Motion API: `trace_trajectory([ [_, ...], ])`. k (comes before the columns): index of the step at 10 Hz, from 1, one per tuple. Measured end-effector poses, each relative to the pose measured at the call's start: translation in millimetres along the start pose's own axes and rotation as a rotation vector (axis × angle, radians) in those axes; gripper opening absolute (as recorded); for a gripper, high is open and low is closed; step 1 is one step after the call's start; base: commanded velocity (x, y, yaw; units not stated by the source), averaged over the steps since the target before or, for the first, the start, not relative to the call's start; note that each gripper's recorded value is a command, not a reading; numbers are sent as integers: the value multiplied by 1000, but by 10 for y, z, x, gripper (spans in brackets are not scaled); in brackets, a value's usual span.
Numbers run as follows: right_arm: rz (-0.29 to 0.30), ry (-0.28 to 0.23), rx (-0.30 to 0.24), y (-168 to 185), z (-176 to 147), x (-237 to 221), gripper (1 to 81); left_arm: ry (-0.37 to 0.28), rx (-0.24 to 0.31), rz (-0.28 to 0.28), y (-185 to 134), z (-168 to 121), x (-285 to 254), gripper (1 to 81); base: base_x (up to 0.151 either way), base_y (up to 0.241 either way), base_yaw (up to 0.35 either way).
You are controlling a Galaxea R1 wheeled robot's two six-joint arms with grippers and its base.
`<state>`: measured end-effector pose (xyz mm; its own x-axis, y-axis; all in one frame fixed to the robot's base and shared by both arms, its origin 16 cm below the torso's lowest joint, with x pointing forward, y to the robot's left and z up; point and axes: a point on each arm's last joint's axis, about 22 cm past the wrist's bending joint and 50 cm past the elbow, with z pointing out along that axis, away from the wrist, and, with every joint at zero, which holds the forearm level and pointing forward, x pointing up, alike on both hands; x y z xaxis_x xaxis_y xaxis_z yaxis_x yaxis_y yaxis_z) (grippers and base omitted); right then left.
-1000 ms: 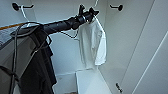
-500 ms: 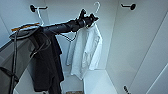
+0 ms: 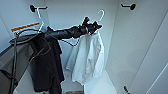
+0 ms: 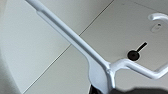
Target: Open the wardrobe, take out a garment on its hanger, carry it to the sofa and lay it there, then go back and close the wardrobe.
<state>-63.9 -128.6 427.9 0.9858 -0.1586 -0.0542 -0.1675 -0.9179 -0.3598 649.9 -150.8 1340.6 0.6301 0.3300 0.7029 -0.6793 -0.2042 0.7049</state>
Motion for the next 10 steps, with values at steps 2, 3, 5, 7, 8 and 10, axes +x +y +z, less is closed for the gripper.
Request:
trace_trajectory([
  [2, -2, 4, 0, -1, 0, 31, 811, -35, 7, -2, -79, -52, -211, 10, 0, 0, 0],
  [3, -3, 5, 0, -1, 1, 46, 811, -53, -5, 5, 10, 25, -304, 10, 0, 0, 0],
  [5, -3, 14, 0, 0, 0, 62, 811, -87, -35, 17, 261, 337, -535, 10, 0, 0, 0],
  [7, -3, 20, 0, 0, 0, 77, 811, -121, -58, 9, 439, 640, -840, 10, 0, 0, 0],
  [8, -5, 30, 1, -4, 1, 102, 811, -134, -62, 0, 482, 719, -975, 10, 0, 0, 0],
  [10, -15, 64, 7, -26, 6, 227, 811, -148, -52, -3, 580, 735, -1151, 10, 0, 0, 0],
])
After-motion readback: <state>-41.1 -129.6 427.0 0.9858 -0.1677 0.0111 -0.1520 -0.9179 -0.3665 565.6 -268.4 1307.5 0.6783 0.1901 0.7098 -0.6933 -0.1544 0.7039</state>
